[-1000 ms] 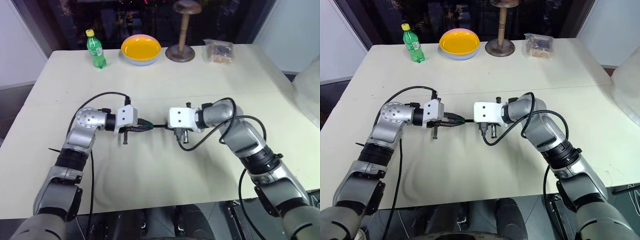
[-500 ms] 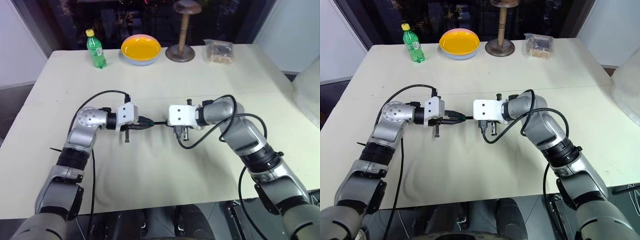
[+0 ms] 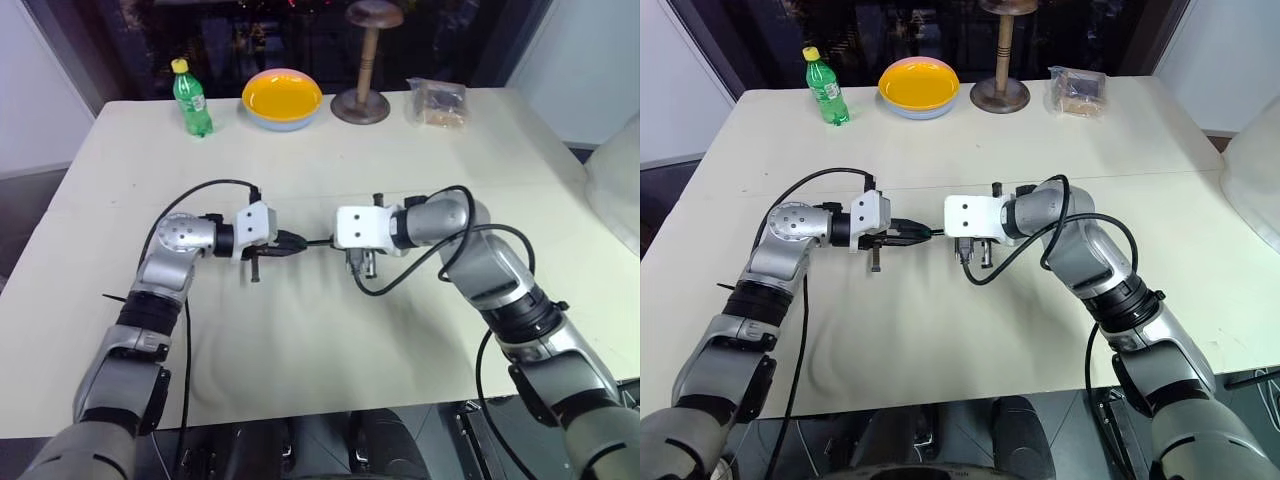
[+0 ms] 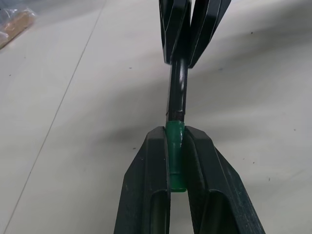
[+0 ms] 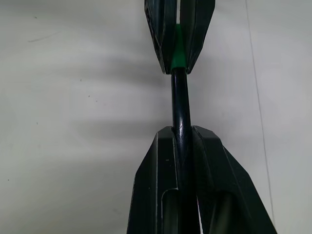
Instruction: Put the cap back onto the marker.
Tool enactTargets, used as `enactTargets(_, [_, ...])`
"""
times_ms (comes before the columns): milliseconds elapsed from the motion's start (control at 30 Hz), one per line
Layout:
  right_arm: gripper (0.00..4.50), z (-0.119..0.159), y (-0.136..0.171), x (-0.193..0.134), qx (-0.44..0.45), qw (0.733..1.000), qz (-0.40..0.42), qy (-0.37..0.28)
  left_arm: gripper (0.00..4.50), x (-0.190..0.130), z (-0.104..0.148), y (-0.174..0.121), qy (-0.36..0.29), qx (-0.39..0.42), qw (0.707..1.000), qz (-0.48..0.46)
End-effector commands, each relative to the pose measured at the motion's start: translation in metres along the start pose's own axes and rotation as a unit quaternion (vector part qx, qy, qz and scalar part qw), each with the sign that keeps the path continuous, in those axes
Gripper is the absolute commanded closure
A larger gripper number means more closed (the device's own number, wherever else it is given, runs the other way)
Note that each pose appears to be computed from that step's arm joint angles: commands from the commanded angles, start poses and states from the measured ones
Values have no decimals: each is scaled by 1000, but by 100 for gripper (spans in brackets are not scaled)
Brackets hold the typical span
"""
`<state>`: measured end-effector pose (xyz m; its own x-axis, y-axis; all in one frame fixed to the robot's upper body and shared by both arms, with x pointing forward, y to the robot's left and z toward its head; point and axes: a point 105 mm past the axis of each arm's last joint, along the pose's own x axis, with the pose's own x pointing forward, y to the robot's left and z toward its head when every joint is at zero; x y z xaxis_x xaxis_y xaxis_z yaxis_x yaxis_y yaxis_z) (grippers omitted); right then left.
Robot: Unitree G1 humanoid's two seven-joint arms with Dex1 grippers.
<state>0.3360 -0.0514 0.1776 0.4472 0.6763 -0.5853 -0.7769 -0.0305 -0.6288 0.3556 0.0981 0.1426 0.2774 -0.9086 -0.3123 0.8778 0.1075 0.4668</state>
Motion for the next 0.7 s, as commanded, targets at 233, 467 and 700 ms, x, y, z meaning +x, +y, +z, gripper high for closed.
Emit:
enactTargets(233, [446, 67, 3, -2, -96, 990, -1, -107, 450, 24, 26, 0, -35, 20, 999, -8])
enactTargets(467, [446, 70, 4, 1, -93, 989, 2, -115, 450, 27, 41, 2, -55, 30, 998, -8])
enactTargets(700, [446, 71, 6, 6, -86, 989, 11, -122, 450, 31, 51, -8, -69, 49, 996, -35])
